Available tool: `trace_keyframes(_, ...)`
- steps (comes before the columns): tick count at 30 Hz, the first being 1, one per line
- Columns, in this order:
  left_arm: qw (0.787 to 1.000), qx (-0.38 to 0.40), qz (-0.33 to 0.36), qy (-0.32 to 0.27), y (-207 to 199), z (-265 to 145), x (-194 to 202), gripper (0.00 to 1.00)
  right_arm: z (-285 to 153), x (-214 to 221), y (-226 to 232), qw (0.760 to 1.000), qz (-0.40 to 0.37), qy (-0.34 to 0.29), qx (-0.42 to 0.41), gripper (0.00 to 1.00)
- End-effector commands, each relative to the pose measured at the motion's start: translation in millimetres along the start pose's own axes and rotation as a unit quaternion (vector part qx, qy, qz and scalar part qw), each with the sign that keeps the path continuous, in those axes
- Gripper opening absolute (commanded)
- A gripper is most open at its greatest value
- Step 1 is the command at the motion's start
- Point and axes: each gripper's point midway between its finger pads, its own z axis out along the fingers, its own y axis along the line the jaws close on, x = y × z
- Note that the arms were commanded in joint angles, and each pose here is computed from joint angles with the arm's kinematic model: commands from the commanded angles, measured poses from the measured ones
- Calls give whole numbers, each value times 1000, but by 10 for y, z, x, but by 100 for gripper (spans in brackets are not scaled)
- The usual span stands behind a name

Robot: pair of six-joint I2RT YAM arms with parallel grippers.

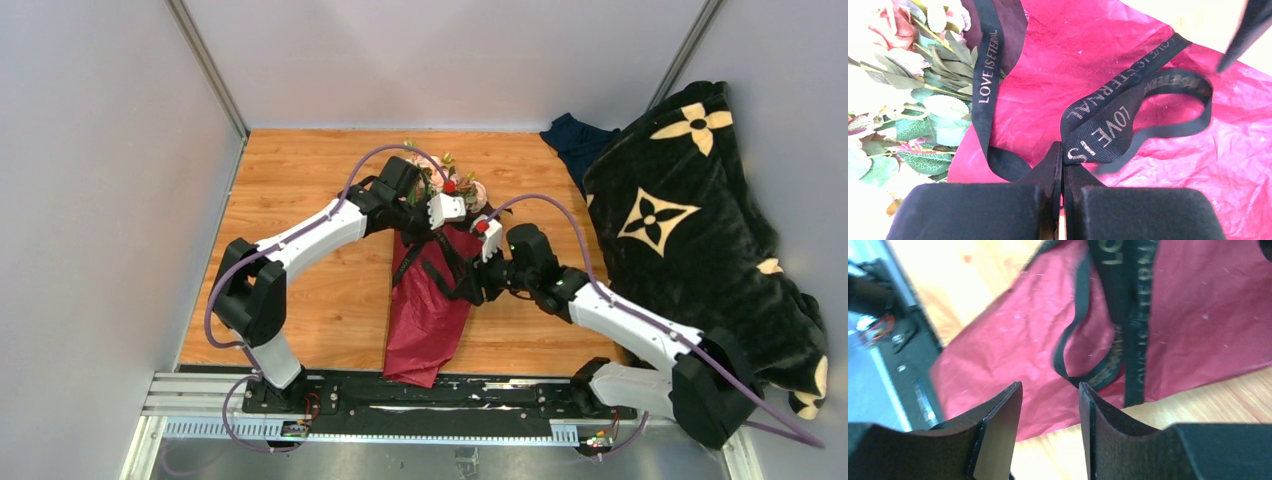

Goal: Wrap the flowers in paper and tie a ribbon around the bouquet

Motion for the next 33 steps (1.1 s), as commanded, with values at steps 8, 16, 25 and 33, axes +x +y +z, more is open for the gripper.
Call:
trace_keyframes(8, 999, -2, 36, 0, -26, -77, -106, 0, -193, -411, -373, 994, 92, -51, -26, 22)
trace_keyframes(16, 999, 11, 35, -1, -134, -149, -121, 0, 294, -445, -746, 991, 129, 34, -5, 14)
trace_keyframes(25, 999, 27, 35, 14, -236, -100, 16, 0, 309, 56, -98, 972, 97, 99, -190, 29)
trace_keyframes(33, 998, 30, 47, 31, -294, 11, 80, 0, 216, 230, 52, 966, 102, 94, -220, 37)
